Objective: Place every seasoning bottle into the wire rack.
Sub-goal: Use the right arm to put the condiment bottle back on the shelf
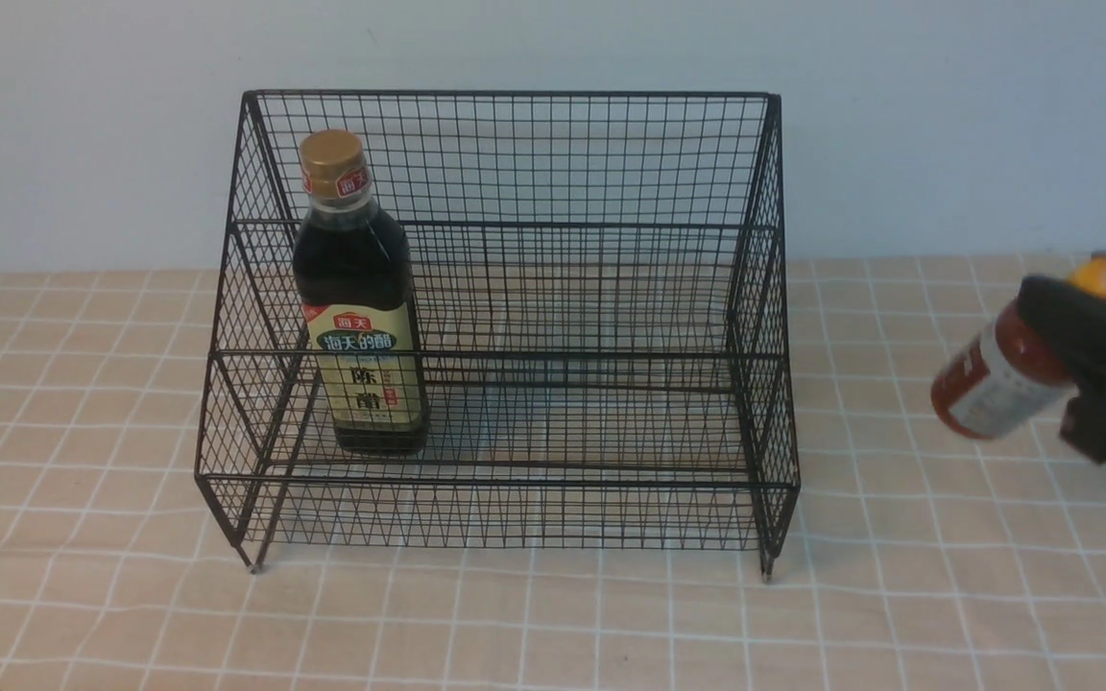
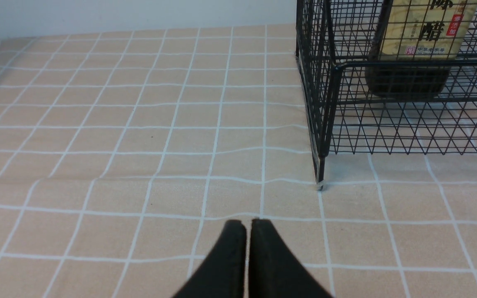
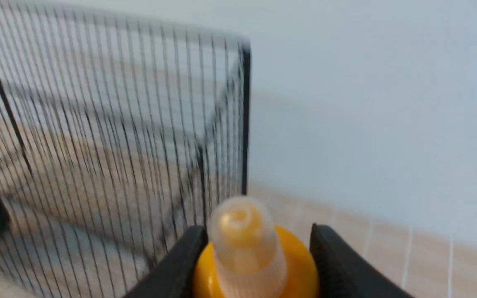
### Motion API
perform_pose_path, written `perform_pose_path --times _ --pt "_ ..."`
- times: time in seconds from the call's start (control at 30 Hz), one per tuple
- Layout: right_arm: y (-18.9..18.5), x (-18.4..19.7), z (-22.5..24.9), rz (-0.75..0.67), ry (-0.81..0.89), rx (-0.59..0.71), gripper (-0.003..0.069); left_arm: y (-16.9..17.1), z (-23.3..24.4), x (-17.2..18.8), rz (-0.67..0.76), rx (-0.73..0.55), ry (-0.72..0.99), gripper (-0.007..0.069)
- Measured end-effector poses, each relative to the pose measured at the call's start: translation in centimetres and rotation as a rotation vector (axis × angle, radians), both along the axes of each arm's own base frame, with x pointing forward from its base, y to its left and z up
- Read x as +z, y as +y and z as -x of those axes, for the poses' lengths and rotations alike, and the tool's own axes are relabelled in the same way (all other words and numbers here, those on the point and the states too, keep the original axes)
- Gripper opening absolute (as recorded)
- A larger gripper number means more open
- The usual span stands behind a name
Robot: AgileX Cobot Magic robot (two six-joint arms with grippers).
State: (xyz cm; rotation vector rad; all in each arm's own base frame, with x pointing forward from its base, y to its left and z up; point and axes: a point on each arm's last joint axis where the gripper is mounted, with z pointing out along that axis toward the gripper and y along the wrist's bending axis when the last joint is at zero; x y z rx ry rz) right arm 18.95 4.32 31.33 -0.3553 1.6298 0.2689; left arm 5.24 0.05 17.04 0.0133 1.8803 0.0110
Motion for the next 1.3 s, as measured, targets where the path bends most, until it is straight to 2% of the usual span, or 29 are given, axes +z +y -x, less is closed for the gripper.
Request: perform_pose_path --times 0.13,0.3,0.5,0.63,0.9,1.07,1.3 --pt "1.3 3.8 -0.3 -0.019 -0.076 0.153 0.029 0.0 0.0 0.0 0.0 0.0 0.0 -0.0003" --pt "3.5 6.5 -2.2 -0.019 -0.013 0.418 0.029 0.0 0.0 0.0 0.0 0.0 0.0 -0.0003" --pt "4.9 5.8 -4.8 0.015 0.115 0.596 0.029 0.0 0.0 0.0 0.0 0.0 0.0 -0.0003" --pt "7.2 3.4 -6.1 0.089 0.192 0.686 0.029 0.0 0.0 0.0 0.0 0.0 0.0 -0.0003" --pt "11.1 -0.9 -8.7 0.228 0.234 0.613 0.029 0.0 0.0 0.0 0.0 0.0 0.0 -0.0003" --pt "11.7 -3.2 -10.3 0.204 0.306 0.559 0.029 0.0 0.0 0.0 -0.001 0.0 0.0 -0.0003" --pt "12.0 -4.9 -11.1 0.182 0.366 0.547 0.029 0.0 0.0 0.0 -0.001 0.0 0.0 -0.0003"
